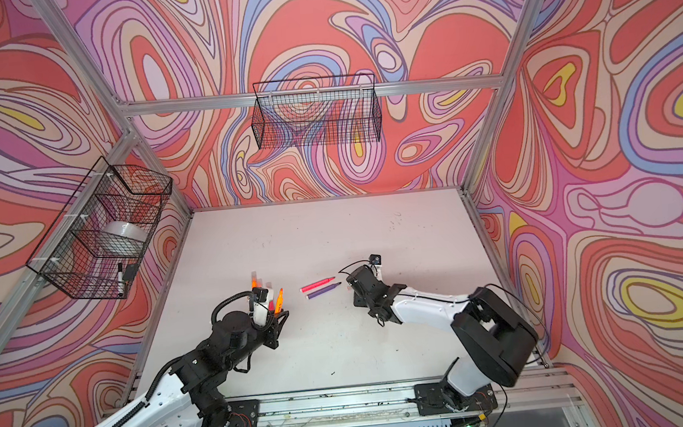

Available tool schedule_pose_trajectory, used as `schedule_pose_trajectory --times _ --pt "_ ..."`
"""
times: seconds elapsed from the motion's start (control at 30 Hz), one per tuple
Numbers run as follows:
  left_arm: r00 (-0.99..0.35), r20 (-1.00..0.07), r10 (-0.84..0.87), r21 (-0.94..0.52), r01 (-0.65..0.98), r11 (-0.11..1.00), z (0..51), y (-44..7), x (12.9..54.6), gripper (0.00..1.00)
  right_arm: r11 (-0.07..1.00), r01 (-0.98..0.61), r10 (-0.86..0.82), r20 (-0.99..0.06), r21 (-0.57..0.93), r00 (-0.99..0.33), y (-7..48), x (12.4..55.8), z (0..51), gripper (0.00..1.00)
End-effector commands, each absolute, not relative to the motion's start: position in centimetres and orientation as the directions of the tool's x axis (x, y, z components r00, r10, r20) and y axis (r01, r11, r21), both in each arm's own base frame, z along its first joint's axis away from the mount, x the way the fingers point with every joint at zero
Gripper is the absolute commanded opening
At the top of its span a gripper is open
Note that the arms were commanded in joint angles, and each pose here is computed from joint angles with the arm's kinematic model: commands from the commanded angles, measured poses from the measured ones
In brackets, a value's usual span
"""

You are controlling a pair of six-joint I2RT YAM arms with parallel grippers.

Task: Insert the pens into the pen caps
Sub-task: 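Lift the cap with the right gripper and carry it toward the orange marker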

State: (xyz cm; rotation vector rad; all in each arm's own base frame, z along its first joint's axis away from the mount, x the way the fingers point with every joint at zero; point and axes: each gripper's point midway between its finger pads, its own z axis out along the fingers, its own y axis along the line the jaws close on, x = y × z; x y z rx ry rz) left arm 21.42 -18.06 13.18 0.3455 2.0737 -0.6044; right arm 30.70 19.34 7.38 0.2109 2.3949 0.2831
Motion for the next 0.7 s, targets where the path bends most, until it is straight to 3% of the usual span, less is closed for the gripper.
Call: schedule_pose_trajectory --times 0.0,0.17,0.3,0.37,0.47,0.67 --pt "-0.533 -0.838 -0.117 -0.435 0.522 0.734 15.3 -20.3 20.8 0.00 0.920 0.004 0.292 -0.682 0.391 -0.671 20.2 30.6 11.0 0.00" --pt "-0.519 -0.841 -0.149 -0.493 0.625 0.606 16.7 -23.4 18.9 0.00 0.829 -0.162 0.337 -0.710 0.535 -0.618 21.7 29.2 16.0 0.00" --pt "-0.488 -0.870 -0.065 -0.400 0.624 0.671 15.9 -25.5 18.2 0.00 0.739 -0.286 0.372 -0.723 0.610 -0.582 22.7 27.9 19.3 0.00" --pt "-0.491 -0.871 -0.005 -0.375 0.658 0.653 15.4 -27.2 17.3 0.00 0.697 -0.335 0.389 -0.727 0.634 -0.566 23.1 27.3 20.4 0.00" --pt "-0.486 -0.873 0.032 -0.376 0.714 0.591 15.3 -29.6 16.0 0.00 0.660 -0.362 0.421 -0.723 0.659 -0.548 23.1 27.1 21.4 0.00" --pt "-0.508 -0.861 0.033 -0.393 0.704 0.591 14.3 -30.6 16.0 0.00 0.617 -0.368 0.453 -0.696 0.696 -0.557 23.7 27.1 21.2 0.00"
